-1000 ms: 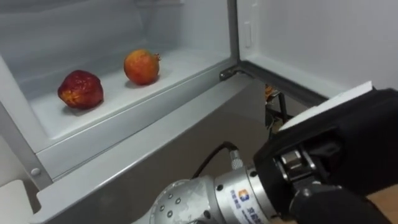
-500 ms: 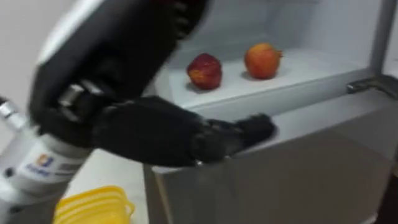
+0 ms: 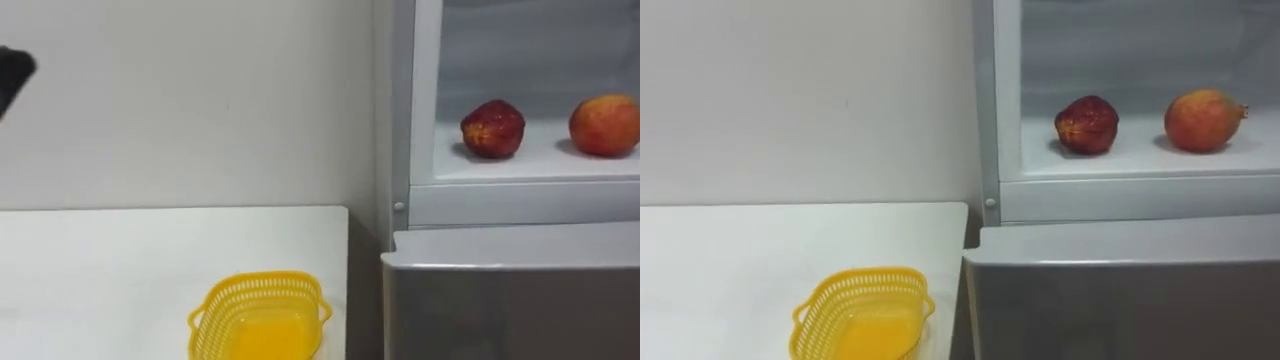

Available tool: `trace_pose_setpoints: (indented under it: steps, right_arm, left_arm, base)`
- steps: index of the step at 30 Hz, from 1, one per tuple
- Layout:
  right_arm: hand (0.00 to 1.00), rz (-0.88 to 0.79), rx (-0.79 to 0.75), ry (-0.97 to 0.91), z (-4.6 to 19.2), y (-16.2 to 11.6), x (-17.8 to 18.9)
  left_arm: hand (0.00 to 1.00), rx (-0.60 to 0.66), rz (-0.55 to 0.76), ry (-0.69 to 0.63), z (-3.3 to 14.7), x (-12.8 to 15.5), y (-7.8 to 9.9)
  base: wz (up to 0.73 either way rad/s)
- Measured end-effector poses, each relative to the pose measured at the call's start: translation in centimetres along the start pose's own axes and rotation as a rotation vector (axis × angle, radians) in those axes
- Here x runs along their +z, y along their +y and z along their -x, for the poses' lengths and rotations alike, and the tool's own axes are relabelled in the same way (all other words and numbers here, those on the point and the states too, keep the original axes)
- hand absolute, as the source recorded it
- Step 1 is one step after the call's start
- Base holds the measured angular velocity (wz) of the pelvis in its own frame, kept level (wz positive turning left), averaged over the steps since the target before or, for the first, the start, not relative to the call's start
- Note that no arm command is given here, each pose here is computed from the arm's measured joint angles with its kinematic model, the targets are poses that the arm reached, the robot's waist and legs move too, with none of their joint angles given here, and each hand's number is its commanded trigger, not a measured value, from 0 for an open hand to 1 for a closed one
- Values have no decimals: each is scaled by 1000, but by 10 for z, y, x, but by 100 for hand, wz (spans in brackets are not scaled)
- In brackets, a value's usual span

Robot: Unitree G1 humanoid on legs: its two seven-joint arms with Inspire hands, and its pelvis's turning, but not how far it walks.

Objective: Retrieve from the upper fridge

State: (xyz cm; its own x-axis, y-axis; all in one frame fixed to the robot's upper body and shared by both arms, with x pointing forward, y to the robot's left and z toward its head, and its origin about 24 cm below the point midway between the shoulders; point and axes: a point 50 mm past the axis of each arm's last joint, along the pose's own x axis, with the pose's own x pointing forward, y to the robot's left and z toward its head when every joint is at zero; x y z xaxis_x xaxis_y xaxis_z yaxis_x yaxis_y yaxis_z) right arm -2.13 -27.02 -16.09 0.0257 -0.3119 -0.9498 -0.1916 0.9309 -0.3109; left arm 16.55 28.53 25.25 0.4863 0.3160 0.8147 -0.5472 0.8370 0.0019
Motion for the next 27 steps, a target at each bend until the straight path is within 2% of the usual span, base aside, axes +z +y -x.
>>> trace_pose_setpoints:
  steps: [2,5,7,8,10,11,13,14,16,17,19,21,23,25,26,27]
  right_arm:
    - [0,-3,-2,-2,0,-1,1]
    - [0,-9,7,13,1,2,-7]
    - [0,-7,1,34,1,2,-11]
    - [0,-9,0,38,2,3,-11]
    - [0,-10,13,64,2,7,-17]
    - [0,-11,19,69,2,8,-18]
    - [0,-21,32,80,2,9,-17]
    - [0,-24,31,82,2,9,-17]
    - [0,-56,18,89,2,5,-18]
    - [0,-55,14,91,2,3,-18]
    - [0,-44,19,91,2,3,-16]
    - [0,-41,39,97,2,5,-16]
    - [0,-44,48,108,2,8,-18]
    - [0,-47,70,126,2,15,-18]
    - [0,-47,79,130,2,17,-17]
    - [0,-40,97,142,2,20,-17]
  left_arm:
    - [0,33,-12,83,14,-11,13]
    - [0,103,-52,371,58,-48,40]
    - [0,283,-66,727,123,-88,73]
    - [0,341,-76,824,145,-97,82]
    - [0,553,-152,1193,231,-119,111]
    - [0,590,-183,1278,251,-122,116]
    - [0,682,-290,1572,321,-119,128]
    - [0,697,-310,1642,336,-117,129]
    - [0,703,-352,1856,381,-105,122]
    - [0,708,-364,1906,393,-100,121]
    - [0,725,-392,2073,427,-80,120]
    - [0,695,-436,2197,446,-62,122]
    - [0,576,-478,2317,460,-50,119]
    - [0,330,-538,2452,470,-40,115]
    - [0,270,-546,2473,471,-40,114]
    - [0,158,-544,2502,472,-42,109]
  base:
    - [6]
    - [9]
    - [-2]
    - [0]
    - [0]
    - [0]
    - [10]
    - [21]
    - [27]
    - [12]
    - [-11]
    - [-16]
    - [-2]
    - [0]
    - [-8]
    - [0]
